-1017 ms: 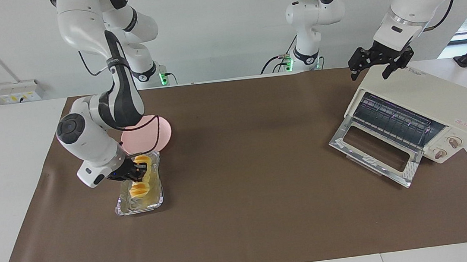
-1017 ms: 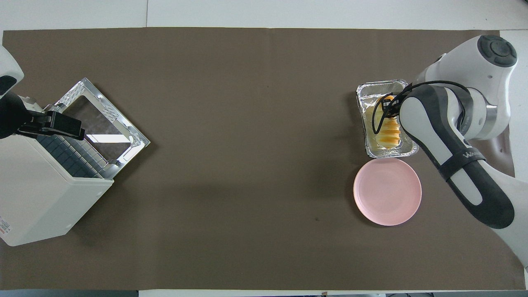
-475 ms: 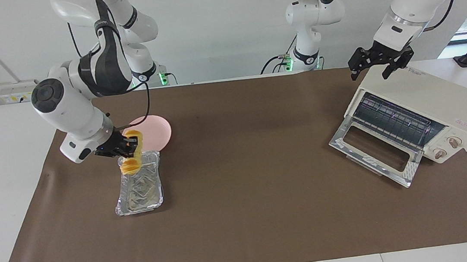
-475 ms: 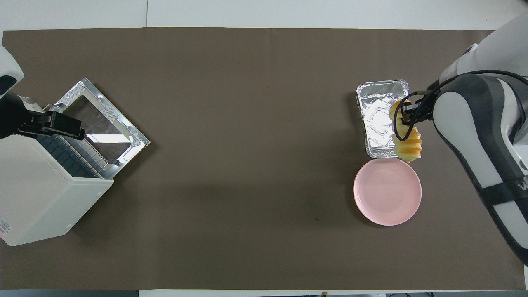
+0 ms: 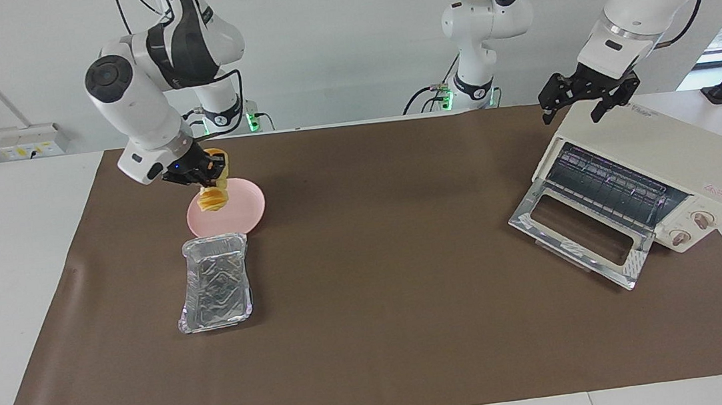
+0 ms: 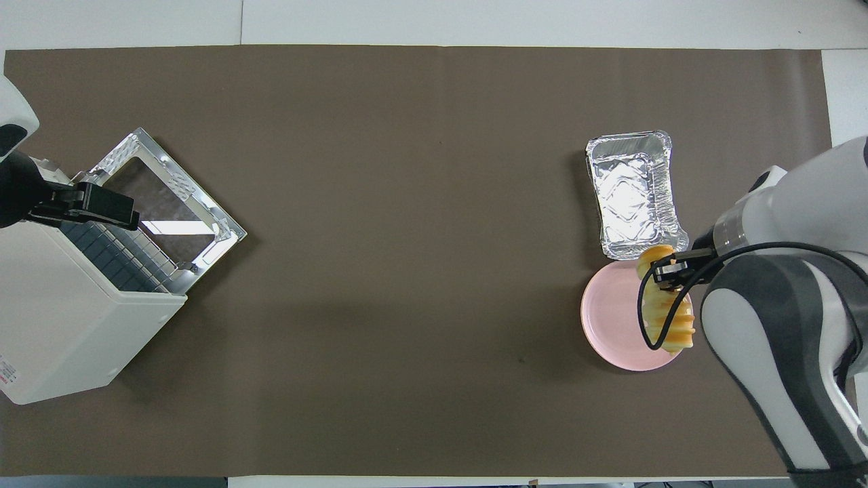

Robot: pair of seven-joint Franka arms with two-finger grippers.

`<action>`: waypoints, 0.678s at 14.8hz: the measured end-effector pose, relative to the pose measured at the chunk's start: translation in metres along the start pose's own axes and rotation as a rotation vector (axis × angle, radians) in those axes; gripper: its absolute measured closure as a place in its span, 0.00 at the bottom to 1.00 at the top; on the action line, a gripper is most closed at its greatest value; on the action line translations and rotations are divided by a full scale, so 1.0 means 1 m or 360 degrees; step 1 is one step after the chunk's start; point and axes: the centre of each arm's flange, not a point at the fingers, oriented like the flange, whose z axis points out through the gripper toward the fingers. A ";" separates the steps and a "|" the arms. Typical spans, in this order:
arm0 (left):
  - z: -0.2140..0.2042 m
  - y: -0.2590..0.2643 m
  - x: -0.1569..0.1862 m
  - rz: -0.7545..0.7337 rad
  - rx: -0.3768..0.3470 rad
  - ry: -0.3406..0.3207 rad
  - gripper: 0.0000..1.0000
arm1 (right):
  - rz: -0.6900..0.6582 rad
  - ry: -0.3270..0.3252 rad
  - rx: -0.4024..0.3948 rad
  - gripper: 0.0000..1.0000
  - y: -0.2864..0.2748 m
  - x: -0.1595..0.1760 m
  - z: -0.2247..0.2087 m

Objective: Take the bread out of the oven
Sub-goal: 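Lift the bread slices onto the pink plate with the right gripper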

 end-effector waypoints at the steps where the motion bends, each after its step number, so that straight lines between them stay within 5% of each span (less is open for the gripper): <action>1: 0.000 0.000 0.000 0.0000 0.0000 0.0000 0.00 | 0.0000 0.0015 -0.0008 0.92 -0.002 -0.009 0.015; 10: 0.000 0.000 0.000 0.0000 0.0000 0.0000 0.00 | 0.0035 0.0125 -0.0028 0.92 0.011 -0.039 0.110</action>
